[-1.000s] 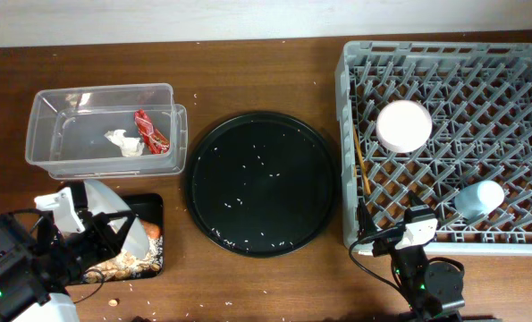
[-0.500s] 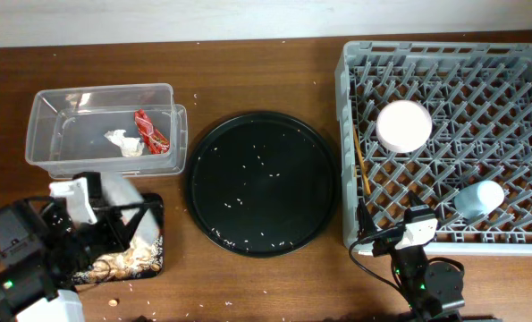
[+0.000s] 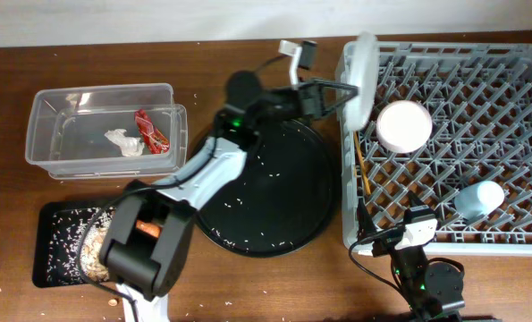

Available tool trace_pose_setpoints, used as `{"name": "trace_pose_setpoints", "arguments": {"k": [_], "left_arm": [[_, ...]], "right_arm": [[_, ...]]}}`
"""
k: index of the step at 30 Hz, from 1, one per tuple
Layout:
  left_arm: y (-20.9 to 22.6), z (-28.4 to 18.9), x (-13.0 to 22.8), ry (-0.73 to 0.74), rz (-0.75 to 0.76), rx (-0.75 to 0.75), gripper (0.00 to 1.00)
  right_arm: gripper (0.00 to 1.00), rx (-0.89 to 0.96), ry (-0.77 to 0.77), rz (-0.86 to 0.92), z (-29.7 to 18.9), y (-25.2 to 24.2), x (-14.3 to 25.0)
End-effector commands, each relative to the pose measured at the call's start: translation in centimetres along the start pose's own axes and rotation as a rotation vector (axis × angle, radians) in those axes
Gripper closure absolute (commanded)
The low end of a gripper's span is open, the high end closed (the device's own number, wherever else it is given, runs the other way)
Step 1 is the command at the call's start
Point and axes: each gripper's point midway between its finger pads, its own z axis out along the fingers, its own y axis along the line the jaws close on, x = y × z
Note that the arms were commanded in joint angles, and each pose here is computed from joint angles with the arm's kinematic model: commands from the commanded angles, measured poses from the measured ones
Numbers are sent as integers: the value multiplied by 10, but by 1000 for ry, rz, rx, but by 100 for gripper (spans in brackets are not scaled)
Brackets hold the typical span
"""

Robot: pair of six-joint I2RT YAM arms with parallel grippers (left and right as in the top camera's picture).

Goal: Sort waste into correct bins and load items into the dishwasher rack
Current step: 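Carry the empty plate right and stand it upright in the rack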

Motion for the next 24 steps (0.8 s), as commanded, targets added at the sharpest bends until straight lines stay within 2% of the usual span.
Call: {"name": "trace_pose_setpoints", "arguments": {"k": [1,4,6,7,8,9,11,13,14,16,19,21,24], "left_arm": [[37,22,23,0,-171,-130,100],[71,23,47,15,-292,-269,98],[88,18,52,0,-338,-350,86],[90,17,51,-6,-331,-359,54],[84,17,46,1,-259,-333,6],[77,14,39,22,-150,-315,1],[72,-13,16,0,-119,-416,1],[61,-72,-6,13,-113,-592,1],[49,-121,-10,47,-111,-717,1],[6,-245,-1,98,-105,-1075,1],[-82,-363,23,94,-15,-1481,1],[-140,-405,39,8,51,-1690,1],[-185,-406,48,-95,153,-1688,1]], "right_arm": [[2,-6,3,11,0,1,2],[2,-6,3,11,0,1,2],[2,-6,3,11,0,1,2],[2,-6,3,11,0,1,2],[2,-6,3,11,0,1,2],[2,-6,3,11,0,1,2],[2,-6,3,11,0,1,2],[2,-6,3,11,0,1,2],[2,-6,3,11,0,1,2],[2,-6,3,11,0,1,2],[2,-6,3,11,0,1,2],[2,-6,3,11,0,1,2],[2,-6,3,11,0,1,2]]}}
